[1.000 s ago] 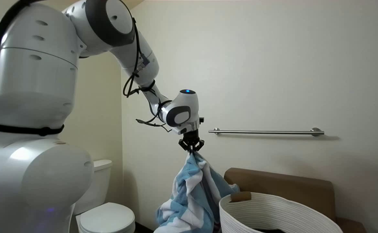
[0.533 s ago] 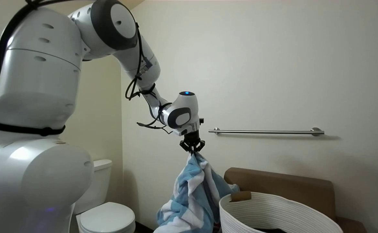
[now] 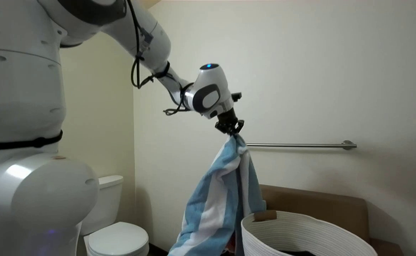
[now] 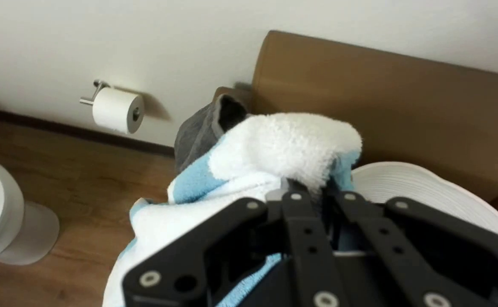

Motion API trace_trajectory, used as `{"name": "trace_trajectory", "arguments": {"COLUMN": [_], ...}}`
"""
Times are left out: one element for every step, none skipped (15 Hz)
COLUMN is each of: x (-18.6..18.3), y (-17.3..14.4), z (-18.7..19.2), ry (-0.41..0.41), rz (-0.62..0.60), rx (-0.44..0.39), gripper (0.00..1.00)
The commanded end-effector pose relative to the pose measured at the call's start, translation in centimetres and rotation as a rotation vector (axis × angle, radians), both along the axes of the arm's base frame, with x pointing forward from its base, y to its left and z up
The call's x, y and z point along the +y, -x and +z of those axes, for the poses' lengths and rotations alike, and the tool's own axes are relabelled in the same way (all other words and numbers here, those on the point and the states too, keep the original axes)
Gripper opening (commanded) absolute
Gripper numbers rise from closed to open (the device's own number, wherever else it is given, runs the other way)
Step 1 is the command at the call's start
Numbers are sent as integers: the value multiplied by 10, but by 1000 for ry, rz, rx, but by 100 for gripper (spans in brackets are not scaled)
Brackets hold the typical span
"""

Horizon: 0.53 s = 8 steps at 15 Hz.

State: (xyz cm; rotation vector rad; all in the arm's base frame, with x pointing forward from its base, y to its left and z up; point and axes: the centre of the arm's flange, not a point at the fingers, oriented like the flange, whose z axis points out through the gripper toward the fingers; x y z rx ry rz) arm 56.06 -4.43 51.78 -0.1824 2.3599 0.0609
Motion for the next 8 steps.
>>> {"name": "trace_trajectory", "arguments": {"x": [-26, -44, -62, -75, -81, -105, -109, -108], "y": [45, 54, 65, 76, 87, 60, 66, 66], "z": [76, 87, 97, 107, 117, 67, 75, 73], "ry": [-76, -104, -135, -161, -172, -145, -147, -151], "rz": [-173, -215, -255, -288, -312, -251, -259, -252], "rx": [-60, -76, -95, -125, -173, -100, -108, -99], "gripper": [8, 8, 8, 8, 7, 7, 10, 10]}}
